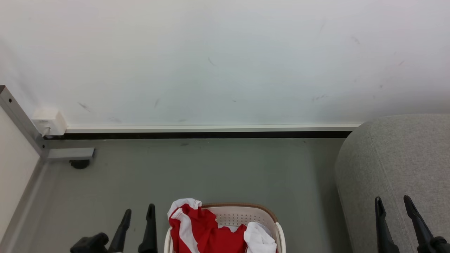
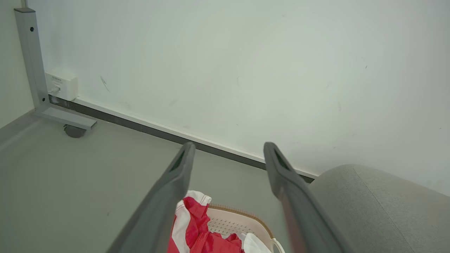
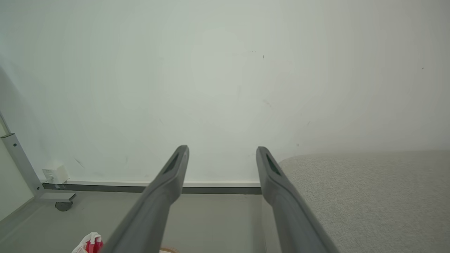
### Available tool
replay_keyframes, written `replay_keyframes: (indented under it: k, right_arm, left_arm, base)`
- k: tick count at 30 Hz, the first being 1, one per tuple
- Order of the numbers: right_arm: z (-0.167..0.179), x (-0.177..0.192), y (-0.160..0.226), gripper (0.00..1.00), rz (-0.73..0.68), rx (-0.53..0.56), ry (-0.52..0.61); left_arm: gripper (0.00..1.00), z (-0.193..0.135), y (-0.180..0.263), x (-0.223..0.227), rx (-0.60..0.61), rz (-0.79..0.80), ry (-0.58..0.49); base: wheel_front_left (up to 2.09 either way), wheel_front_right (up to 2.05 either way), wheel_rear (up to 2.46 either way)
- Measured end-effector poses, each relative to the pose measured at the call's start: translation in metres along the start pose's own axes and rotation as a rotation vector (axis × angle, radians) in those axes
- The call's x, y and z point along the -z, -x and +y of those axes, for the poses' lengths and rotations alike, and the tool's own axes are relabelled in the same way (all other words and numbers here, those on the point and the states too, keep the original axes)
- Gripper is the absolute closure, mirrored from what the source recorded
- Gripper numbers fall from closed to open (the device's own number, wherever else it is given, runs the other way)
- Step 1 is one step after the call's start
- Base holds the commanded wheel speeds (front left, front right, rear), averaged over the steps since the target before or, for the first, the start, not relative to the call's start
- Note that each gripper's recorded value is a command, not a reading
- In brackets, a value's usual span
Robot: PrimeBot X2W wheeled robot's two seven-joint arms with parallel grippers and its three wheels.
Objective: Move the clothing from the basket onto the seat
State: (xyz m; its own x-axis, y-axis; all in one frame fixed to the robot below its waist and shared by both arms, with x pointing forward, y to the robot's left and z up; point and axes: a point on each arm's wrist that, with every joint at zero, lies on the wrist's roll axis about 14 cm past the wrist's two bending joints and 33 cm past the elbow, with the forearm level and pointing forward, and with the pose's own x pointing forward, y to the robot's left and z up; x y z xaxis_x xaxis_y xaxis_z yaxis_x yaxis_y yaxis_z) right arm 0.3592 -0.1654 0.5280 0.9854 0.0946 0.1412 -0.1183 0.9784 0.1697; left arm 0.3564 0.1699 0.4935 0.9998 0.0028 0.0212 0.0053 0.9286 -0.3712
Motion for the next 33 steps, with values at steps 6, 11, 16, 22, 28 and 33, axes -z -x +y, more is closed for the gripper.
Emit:
replay_keyframes:
  k: [6,11,16,22,28,33]
  right_arm:
    - [-0.002,0.0,0.003,0.0,-0.002,0.003,0.035]
    - [-0.005,-0.001,0.004,0.0,-0.007,0.01,0.058]
    - [-0.009,-0.001,0.004,0.0,-0.012,0.017,0.082]
    - [-0.01,0.0,0.005,0.0,-0.012,0.019,0.092]
    - [-0.012,0.002,0.006,0.0,-0.006,0.03,0.061]
    - [-0.013,0.004,0.006,0.0,-0.002,0.032,0.057]
  left_arm:
    - [0.0,-0.003,0.001,-0.001,0.014,-0.01,-0.044]
    - [0.0,-0.004,0.002,0.0,0.024,-0.01,-0.075]
    - [0.0,-0.006,0.003,0.0,0.035,-0.015,-0.104]
    - [0.0,-0.007,0.003,0.0,0.04,-0.017,-0.121]
    - [0.0,-0.006,0.003,0.002,0.038,-0.014,-0.122]
    - [0.0,-0.006,0.002,0.002,0.037,-0.012,-0.122]
  base:
    - [0.0,0.0,0.0]
    - [0.0,0.0,0.0]
    - [0.0,0.0,0.0]
    - [0.0,0.0,0.0]
    - [0.0,0.0,0.0]
    - [0.0,0.0,0.0]
